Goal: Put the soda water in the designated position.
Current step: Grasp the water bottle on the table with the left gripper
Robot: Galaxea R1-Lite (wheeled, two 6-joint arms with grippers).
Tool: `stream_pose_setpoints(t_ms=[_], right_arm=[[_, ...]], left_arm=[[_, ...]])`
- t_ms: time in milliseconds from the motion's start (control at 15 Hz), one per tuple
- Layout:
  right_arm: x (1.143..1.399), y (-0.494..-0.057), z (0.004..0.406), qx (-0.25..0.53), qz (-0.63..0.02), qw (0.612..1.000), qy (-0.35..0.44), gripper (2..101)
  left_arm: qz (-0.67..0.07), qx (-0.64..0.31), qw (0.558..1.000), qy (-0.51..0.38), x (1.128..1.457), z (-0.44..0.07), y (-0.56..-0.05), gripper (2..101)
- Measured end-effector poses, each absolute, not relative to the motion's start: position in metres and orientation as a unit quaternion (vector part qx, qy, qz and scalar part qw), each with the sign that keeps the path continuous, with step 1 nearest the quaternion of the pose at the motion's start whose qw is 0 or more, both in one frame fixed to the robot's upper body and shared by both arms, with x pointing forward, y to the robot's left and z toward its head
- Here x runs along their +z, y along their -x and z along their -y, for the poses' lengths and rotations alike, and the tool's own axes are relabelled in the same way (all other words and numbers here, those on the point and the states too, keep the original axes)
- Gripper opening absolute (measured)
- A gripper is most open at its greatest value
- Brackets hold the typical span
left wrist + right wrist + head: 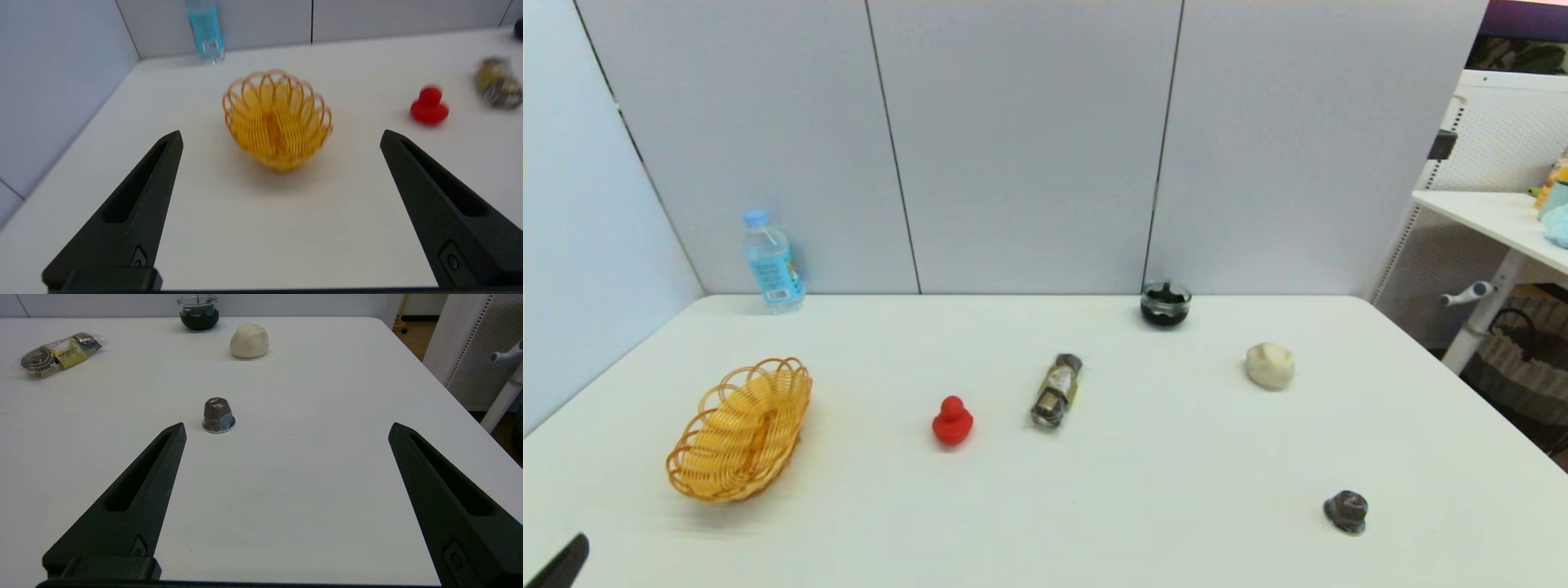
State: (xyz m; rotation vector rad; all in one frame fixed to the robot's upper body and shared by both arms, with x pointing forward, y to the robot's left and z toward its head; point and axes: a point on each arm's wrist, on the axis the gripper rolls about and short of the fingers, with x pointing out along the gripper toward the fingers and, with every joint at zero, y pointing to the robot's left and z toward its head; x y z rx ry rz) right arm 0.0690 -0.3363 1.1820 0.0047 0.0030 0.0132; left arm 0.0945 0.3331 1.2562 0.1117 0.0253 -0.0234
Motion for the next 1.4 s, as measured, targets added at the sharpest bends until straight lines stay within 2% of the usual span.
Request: stream_pose_setpoints(t_ms=[333,667,1000,1400], right_arm=[[1.182,-0.069,0.336,0.007,-0.002,1.0,-0.002,98.0],[1.182,-0.069,0.336,0.007,-0.002,1.0,-0.002,98.0],[1.182,-0.069,0.336,0.006,-0.002,1.0,-0.002,98.0],[1.182,-0.069,0.336,0.006,-0.002,1.0,-0.002,98.0]], left_arm=[[0.023,-0.005,0.999,-0.025,1.346,-0.334,-0.148,97.8],[0.041,0.034,0.998,-0.018,1.409,-0.344,-0.225,97.8],[0.042,0.063,0.996,-0.038,1.435,-0.365,-0.297,97.8],[0.052,0.048,0.995,-0.075,1.434,-0.404,-0.369,97.8]])
